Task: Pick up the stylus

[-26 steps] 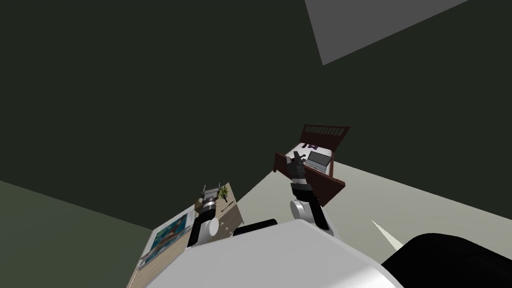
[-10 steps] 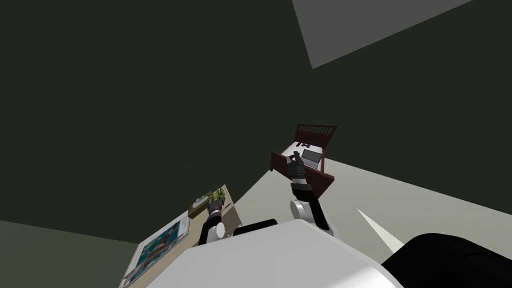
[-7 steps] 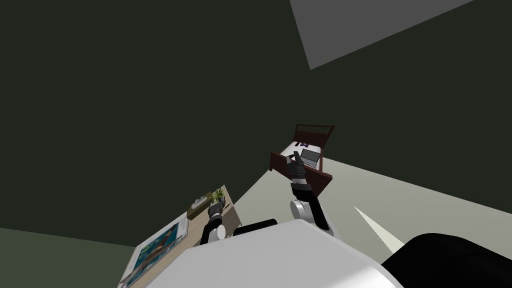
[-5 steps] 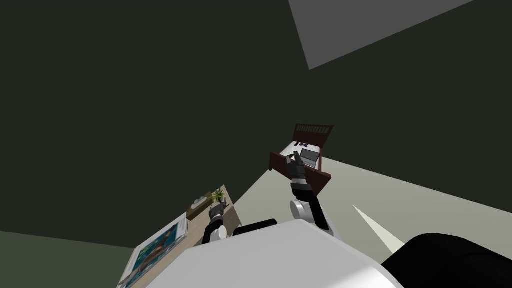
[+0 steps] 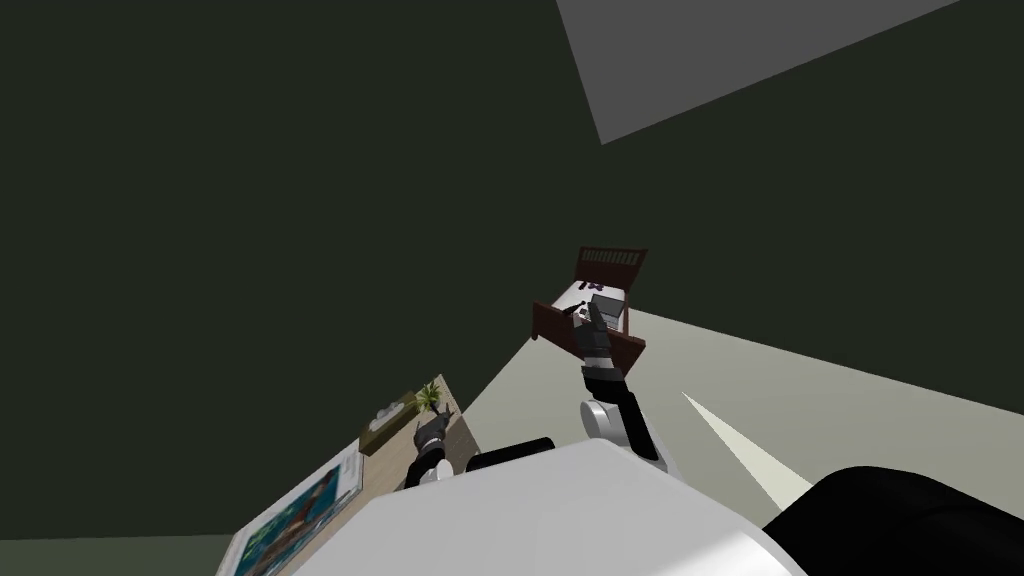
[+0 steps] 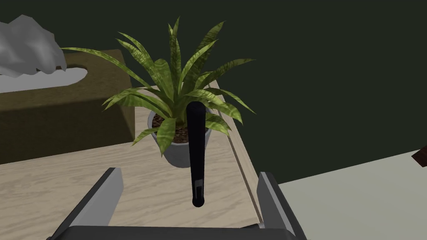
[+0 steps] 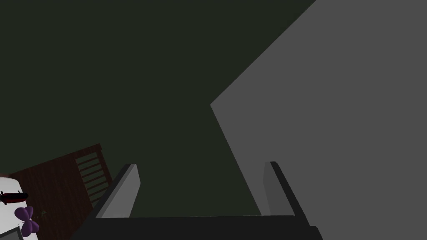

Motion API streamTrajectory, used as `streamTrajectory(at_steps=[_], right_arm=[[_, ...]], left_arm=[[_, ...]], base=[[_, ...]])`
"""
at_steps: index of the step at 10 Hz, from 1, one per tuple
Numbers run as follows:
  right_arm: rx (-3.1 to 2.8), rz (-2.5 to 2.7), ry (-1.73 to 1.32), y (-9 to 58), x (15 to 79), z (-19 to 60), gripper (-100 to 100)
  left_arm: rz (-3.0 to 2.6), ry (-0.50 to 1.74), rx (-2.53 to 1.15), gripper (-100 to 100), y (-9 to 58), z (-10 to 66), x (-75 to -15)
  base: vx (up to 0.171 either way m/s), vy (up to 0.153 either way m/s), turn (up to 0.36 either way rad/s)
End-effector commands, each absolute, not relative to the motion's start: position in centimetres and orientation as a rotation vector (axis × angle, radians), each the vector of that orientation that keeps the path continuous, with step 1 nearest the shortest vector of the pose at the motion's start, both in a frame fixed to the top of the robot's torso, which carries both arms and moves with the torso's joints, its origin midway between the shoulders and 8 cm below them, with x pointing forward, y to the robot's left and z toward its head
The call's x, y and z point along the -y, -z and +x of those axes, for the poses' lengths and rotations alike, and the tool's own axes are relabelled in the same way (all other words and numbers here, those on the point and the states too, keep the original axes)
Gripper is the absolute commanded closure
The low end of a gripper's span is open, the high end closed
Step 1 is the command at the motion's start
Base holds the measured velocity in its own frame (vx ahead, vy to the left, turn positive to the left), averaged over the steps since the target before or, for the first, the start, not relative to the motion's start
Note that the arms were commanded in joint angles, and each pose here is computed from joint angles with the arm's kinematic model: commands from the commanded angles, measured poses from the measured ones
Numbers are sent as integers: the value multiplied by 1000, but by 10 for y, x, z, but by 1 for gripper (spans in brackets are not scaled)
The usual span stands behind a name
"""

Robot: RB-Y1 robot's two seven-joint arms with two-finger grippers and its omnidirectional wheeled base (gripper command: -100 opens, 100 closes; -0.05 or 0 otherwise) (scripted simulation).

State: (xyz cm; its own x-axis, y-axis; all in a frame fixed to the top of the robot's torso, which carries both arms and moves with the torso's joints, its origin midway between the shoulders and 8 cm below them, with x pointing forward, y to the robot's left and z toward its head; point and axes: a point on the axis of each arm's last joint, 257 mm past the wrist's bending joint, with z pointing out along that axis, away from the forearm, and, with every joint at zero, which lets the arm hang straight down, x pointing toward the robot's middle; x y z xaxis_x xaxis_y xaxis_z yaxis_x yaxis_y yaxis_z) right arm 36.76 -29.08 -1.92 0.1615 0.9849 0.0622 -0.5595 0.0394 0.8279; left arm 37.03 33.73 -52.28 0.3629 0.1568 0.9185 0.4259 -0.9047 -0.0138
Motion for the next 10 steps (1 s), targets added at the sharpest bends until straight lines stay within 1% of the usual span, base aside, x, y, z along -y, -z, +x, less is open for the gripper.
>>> streamTrajectory(at_steps=[1,3,6,7,8,10], right_arm=[[-640,849,-1316,19,291,368,0],[-640,849,-1316,19,291,368,0],[-640,849,-1316,19,291,368,0],[-640,849,-1316,19,291,368,0],[-640,849,-1316,19,291,368,0],[-640,849,-1316,19,291,368,0]], left_arm=[[-2358,1551,558,-100,523,360,-345],[-2303,1509,667,-100,526,328,-370],[-2271,1487,718,-100,527,311,-382],[-2271,1487,718,-100,527,311,-382],[-2238,1464,766,-100,528,294,-395],[-2238,1464,766,-100,528,294,-395]], base=[[-25,31,-204],[-17,26,-306],[-27,32,-202],[-23,26,-98],[-32,39,-121],[-16,20,-58]])
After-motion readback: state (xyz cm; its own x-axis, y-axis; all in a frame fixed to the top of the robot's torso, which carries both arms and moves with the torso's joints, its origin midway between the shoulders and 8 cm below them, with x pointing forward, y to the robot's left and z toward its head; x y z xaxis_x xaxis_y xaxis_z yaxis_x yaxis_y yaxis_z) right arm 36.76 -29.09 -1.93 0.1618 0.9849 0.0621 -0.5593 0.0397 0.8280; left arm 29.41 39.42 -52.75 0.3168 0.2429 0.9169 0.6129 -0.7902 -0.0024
